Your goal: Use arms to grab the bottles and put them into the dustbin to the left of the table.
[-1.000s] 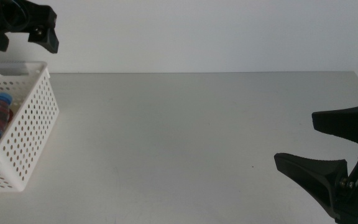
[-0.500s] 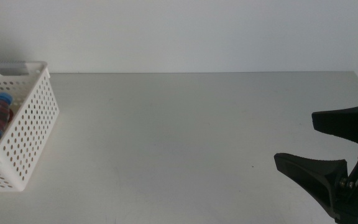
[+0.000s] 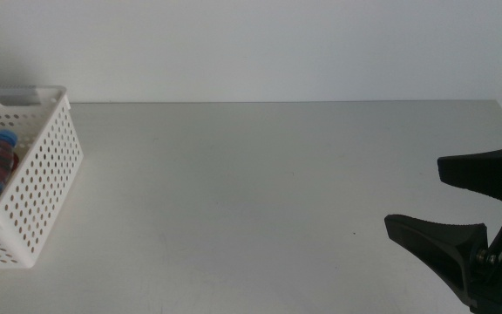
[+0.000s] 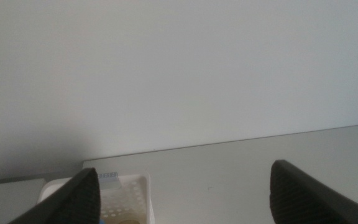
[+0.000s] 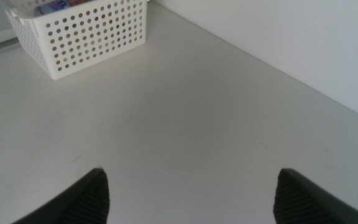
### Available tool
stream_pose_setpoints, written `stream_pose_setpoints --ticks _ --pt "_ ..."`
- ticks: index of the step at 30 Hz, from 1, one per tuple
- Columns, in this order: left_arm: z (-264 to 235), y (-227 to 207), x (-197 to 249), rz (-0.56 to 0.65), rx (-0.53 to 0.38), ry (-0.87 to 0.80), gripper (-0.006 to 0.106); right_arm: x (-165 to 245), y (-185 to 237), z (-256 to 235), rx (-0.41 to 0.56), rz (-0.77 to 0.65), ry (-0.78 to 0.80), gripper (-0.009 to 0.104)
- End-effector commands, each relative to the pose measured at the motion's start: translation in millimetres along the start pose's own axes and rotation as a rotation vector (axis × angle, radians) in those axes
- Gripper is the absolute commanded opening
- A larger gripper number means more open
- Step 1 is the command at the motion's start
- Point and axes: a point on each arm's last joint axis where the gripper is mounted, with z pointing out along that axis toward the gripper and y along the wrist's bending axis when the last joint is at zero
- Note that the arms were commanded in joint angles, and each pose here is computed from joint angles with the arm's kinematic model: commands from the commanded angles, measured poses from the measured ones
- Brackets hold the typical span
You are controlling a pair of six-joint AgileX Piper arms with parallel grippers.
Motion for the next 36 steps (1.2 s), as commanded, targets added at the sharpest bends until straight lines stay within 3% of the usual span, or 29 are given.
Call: stream_pose_setpoints --ticks 1,13,24,29,36 --pt "-17 1 -4 -0.006 0.001 -0.103 0.093 -16 -2 -5 0.017 -0.013 -0.101 0.068" --pt "-45 0 73 0.003 0.004 -0.007 0.093 -16 -2 -5 0.017 -0.013 -0.101 0.068" --pt "-51 -5 174 -0.006 0.029 0.129 0.093 -5 -4 -11 0.038 0.02 -0.102 0.068" --pt "-59 -5 204 -0.005 0.029 0.098 0.093 29 -28 -26 0.261 -0.011 -0.065 0.068" --pt "-61 -7 240 -0.005 0.039 -0.078 0.093 80 -34 -63 0.564 0.025 -0.094 0.068"
